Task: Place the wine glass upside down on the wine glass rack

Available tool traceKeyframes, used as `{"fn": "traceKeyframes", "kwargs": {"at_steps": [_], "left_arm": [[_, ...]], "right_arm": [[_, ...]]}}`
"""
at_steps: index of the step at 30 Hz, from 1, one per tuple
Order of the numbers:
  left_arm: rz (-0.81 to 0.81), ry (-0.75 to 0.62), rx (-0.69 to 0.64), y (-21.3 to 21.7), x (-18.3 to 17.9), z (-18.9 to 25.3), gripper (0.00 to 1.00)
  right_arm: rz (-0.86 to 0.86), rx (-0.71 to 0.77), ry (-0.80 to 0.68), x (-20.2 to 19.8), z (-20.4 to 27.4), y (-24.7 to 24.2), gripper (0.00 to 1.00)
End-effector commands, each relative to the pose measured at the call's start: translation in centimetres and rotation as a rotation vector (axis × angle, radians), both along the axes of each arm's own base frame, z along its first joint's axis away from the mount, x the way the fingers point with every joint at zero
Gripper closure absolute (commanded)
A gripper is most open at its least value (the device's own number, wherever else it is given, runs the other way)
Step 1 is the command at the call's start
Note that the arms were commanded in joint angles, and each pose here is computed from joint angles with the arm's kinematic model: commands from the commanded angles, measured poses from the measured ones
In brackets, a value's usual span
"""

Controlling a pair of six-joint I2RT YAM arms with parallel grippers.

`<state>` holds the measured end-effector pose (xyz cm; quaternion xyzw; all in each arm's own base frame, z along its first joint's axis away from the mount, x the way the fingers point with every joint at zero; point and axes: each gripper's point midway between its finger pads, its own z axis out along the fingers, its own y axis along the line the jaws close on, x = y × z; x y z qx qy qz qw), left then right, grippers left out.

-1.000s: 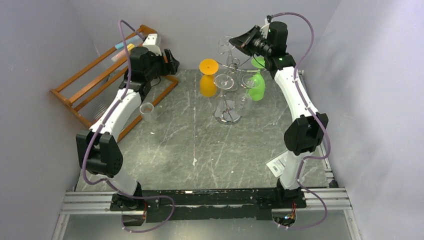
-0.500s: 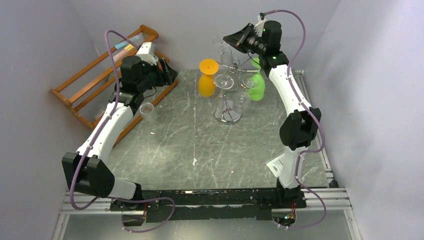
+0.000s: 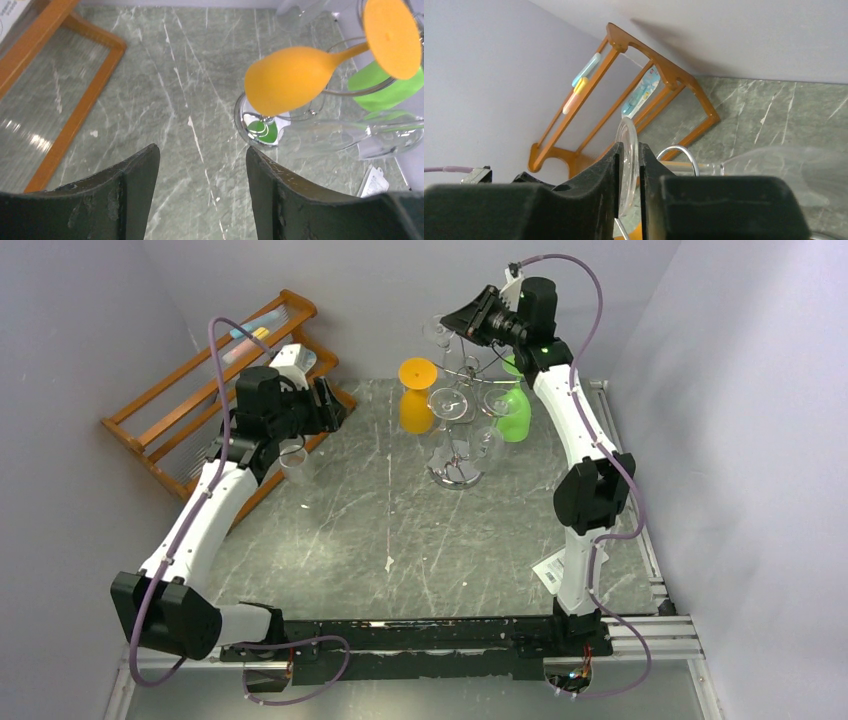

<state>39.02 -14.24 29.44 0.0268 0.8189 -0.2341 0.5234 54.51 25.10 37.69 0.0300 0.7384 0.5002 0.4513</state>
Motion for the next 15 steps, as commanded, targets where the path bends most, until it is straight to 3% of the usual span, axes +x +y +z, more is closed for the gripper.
{"fn": "traceKeyframes", "kwargs": {"at_steps": [1, 15], "left_arm": [[0.031, 0.066, 0.059, 1.3, -1.5, -2.0, 0.32], [0.068, 0.144, 0.157, 3.0, -2.8, -4.9, 0.34]], "right_arm": [[0.008, -0.049, -0.005, 0.1, -0.5, 0.2, 0.77], [0.003, -0.126, 0.026, -0.7, -1.7, -0.1, 0.72]]}}
